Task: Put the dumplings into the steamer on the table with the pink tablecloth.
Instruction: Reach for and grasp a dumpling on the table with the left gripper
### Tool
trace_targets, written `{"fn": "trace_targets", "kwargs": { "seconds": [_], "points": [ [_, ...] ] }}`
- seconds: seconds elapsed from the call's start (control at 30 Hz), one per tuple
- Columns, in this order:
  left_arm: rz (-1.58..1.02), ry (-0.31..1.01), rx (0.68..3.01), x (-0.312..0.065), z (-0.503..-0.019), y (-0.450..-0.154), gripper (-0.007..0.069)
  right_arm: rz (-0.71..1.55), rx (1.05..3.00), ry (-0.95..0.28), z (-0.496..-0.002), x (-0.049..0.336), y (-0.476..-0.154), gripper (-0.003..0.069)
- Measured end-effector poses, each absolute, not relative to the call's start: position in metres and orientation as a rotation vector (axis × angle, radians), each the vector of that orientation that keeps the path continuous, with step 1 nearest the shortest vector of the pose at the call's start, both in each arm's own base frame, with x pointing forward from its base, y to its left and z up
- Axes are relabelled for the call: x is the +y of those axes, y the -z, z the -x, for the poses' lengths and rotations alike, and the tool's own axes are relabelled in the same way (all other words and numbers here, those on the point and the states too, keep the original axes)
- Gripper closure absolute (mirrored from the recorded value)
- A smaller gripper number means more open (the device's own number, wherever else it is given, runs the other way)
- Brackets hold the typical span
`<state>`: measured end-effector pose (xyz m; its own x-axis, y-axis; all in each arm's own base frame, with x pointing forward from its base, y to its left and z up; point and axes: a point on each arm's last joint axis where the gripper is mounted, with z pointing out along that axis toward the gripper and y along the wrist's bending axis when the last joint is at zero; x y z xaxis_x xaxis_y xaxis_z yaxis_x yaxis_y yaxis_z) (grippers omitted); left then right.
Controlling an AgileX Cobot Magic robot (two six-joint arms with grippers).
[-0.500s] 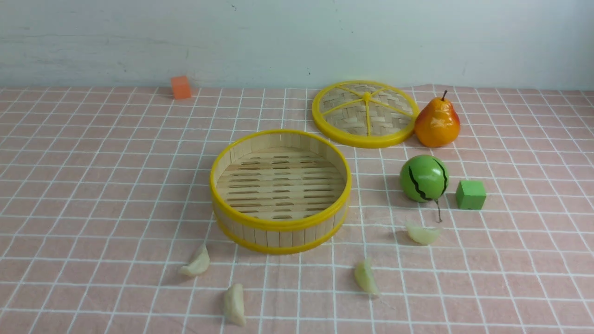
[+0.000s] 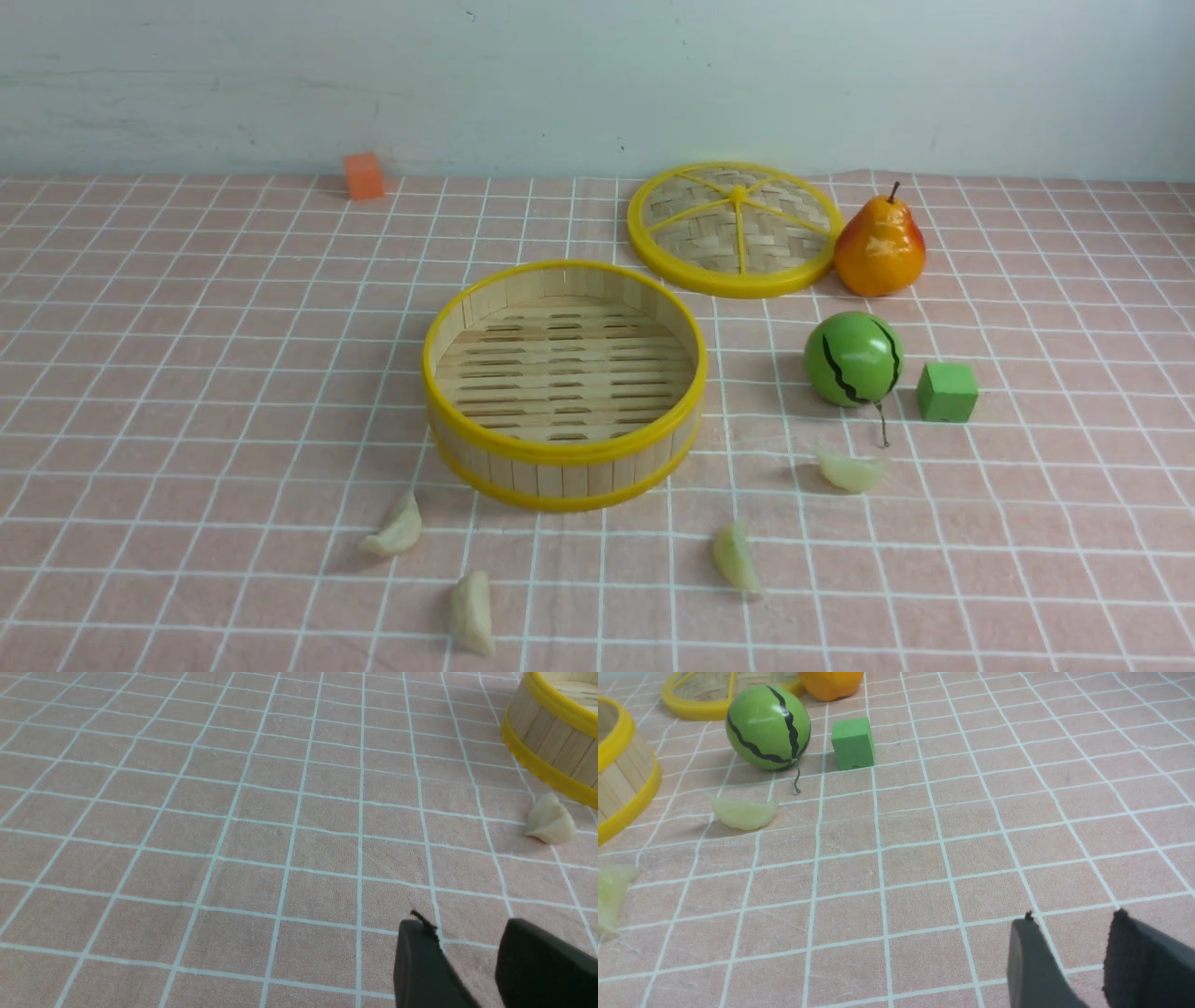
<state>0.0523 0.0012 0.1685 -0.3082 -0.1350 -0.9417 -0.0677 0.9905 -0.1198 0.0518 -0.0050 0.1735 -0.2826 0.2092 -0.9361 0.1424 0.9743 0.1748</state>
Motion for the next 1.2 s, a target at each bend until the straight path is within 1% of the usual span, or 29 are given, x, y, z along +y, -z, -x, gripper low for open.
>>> {"fn": "trace_targets", "kwargs": {
  "seconds": [0.93, 1.2],
  "points": [
    [0.146, 0.067, 1.886, 0.0012, -0.0523, -0.1685, 0.0387, -0.255, 1.864, -0.072, -0.0518, -0.0047, -0.1735, 0.042],
    [0.146, 0.067, 1.886, 0.0012, -0.0523, -0.1685, 0.0387, -0.245, 1.865, -0.055, -0.0517, -0.0053, -0.1735, 0.042]
  ]
}}
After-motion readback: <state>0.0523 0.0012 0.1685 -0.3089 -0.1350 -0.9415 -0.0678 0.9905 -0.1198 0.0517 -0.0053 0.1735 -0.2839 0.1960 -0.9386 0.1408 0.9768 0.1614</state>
